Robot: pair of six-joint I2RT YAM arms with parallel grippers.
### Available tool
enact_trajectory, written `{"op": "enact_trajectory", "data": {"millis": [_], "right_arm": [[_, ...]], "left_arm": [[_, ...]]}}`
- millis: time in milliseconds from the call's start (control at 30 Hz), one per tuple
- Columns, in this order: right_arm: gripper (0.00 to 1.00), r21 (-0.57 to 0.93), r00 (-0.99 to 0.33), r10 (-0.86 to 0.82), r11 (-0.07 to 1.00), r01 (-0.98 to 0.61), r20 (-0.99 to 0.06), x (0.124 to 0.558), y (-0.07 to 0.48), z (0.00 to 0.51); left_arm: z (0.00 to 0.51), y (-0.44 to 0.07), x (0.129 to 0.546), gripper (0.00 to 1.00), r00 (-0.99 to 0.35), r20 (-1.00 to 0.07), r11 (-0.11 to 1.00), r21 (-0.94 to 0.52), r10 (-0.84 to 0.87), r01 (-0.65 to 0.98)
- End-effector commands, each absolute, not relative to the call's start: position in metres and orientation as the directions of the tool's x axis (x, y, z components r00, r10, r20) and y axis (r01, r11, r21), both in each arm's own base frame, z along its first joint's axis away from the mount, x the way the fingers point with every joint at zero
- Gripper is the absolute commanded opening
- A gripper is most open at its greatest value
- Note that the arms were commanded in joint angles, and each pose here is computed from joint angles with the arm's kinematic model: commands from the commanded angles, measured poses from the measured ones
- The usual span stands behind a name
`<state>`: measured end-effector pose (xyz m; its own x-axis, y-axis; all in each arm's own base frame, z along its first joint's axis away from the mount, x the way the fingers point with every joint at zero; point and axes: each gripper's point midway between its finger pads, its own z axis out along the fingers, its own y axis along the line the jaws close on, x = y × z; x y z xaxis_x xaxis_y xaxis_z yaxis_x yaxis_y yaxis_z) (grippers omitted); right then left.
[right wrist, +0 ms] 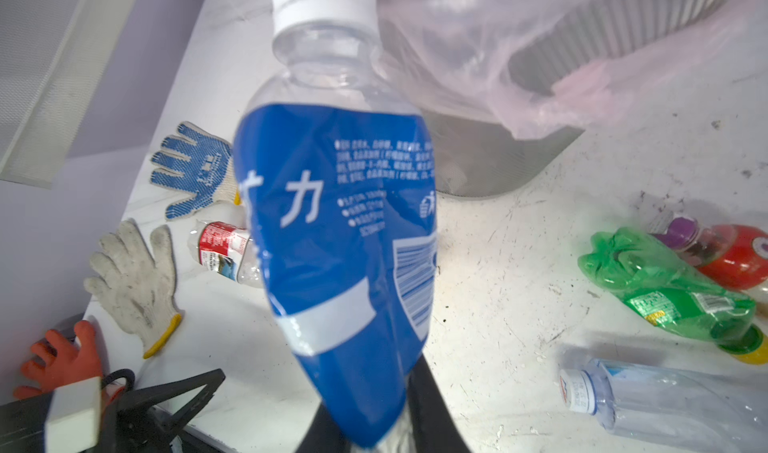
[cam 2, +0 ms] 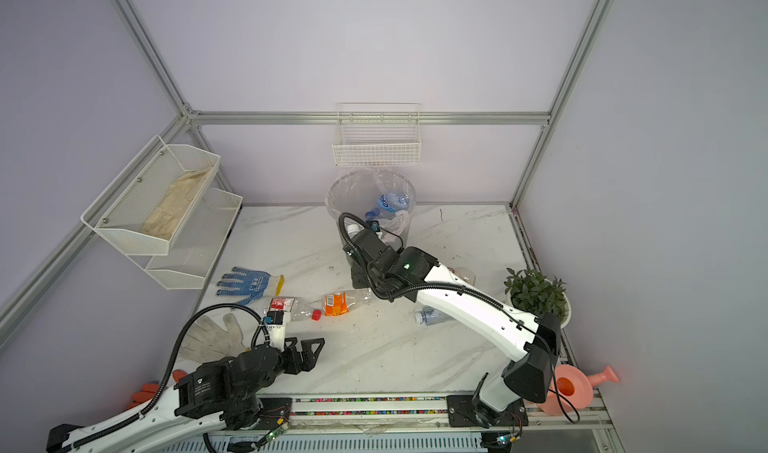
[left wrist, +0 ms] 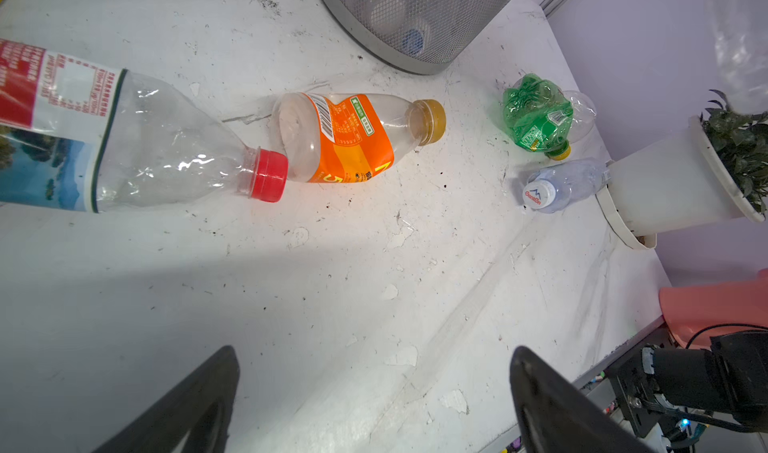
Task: Throw the plastic bottles in the bin
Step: 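Lift the blue-labelled bottle with the right gripper toward the bin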
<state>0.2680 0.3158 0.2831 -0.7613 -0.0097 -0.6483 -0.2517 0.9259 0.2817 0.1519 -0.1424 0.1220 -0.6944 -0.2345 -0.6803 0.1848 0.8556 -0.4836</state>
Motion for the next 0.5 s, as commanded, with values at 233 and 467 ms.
{"op": "enact_trajectory", "data": {"millis": [233,467], "right_arm": [[0.07,0.348,-0.736,-0.03,0.867,-0.356,-0.676,0.249,0.32,0.326],[0.07,0.342,-0.69,0.001,0.869,-0.358,-0.724,0.256,0.317,0.358]], "left_arm": [[0.109,-0.139,0.152,1.0,-0.698,-0.677,0.866,-0.471,-0.234,0.167],[0.112,-0.139,0.152,1.0,-0.694,-0.679,0.863,-0.476,-0.239,0.168]]}}
